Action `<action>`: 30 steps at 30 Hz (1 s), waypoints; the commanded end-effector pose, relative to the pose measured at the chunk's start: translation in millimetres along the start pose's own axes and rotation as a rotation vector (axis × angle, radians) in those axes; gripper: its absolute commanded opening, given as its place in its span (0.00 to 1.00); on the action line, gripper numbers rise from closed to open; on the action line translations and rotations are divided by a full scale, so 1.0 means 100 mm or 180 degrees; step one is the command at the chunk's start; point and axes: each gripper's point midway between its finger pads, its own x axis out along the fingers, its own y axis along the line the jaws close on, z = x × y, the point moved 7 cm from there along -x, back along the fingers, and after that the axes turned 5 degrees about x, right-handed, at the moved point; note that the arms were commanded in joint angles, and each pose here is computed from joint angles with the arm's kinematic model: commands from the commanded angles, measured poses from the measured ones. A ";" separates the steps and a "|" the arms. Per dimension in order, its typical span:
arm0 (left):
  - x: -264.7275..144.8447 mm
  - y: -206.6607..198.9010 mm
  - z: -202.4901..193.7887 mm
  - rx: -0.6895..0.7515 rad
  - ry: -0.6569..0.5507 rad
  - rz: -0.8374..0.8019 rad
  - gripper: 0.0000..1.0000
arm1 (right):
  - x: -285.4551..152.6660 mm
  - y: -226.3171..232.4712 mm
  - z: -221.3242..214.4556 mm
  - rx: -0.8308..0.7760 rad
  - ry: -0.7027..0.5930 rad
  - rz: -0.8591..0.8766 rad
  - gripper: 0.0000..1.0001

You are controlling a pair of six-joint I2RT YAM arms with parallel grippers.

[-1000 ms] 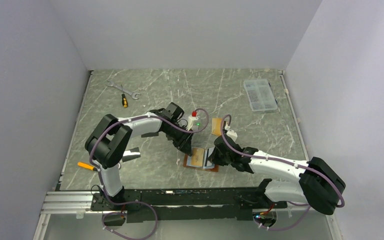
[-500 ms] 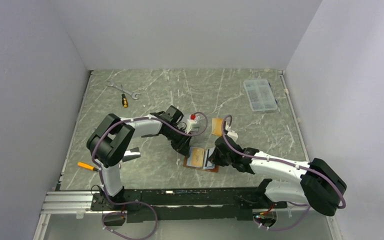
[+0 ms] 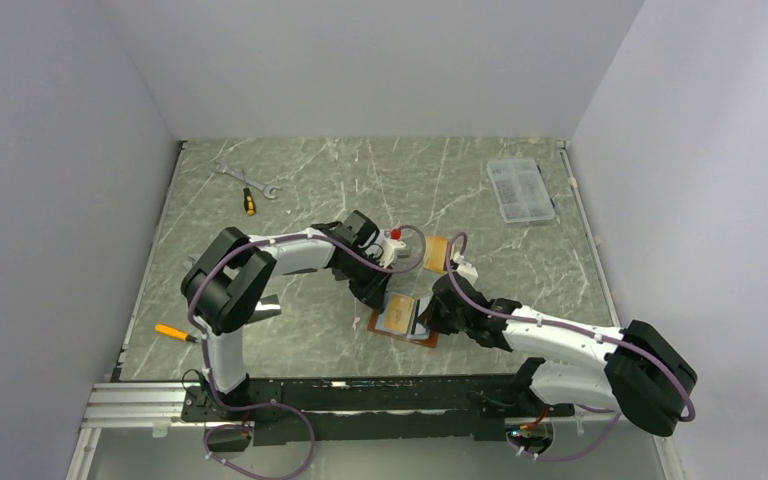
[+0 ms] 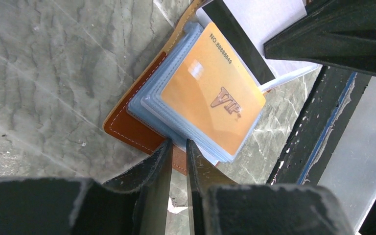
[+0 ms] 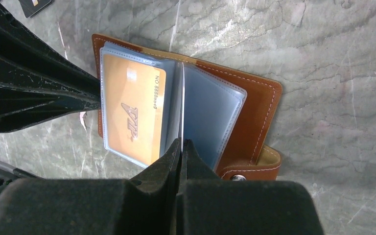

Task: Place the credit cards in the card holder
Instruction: Turn over the card slot in the card holder.

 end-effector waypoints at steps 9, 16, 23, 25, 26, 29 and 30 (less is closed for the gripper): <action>0.14 -0.19 0.39 0.0242 0.0069 0.0034 0.22 | 0.02 -0.35 -0.17 -0.0151 0.0216 -0.0308 0.00; 0.06 -0.40 0.53 0.0253 -0.0053 -0.0226 0.22 | -0.03 -0.37 -0.14 -0.0141 0.0153 -0.0234 0.00; 0.10 -0.56 0.73 0.0358 -0.0091 -0.0351 0.22 | -0.05 -0.33 -0.12 -0.0126 0.0107 -0.0080 0.00; 0.12 -0.57 0.76 0.0428 -0.0052 -0.0272 0.21 | -0.06 -0.30 -0.10 -0.0134 0.0083 -0.0021 0.00; 0.13 -0.56 0.78 0.0452 -0.0023 -0.0231 0.21 | -0.07 -0.29 -0.10 -0.0138 0.0065 0.0001 0.00; 0.19 -0.44 0.74 0.0493 0.0099 -0.0043 0.22 | -0.09 -0.29 -0.07 -0.0133 0.0031 0.0029 0.00; 0.22 -0.40 0.71 0.0535 0.0135 0.0024 0.22 | -0.10 -0.29 -0.08 -0.0133 0.0026 0.0037 0.00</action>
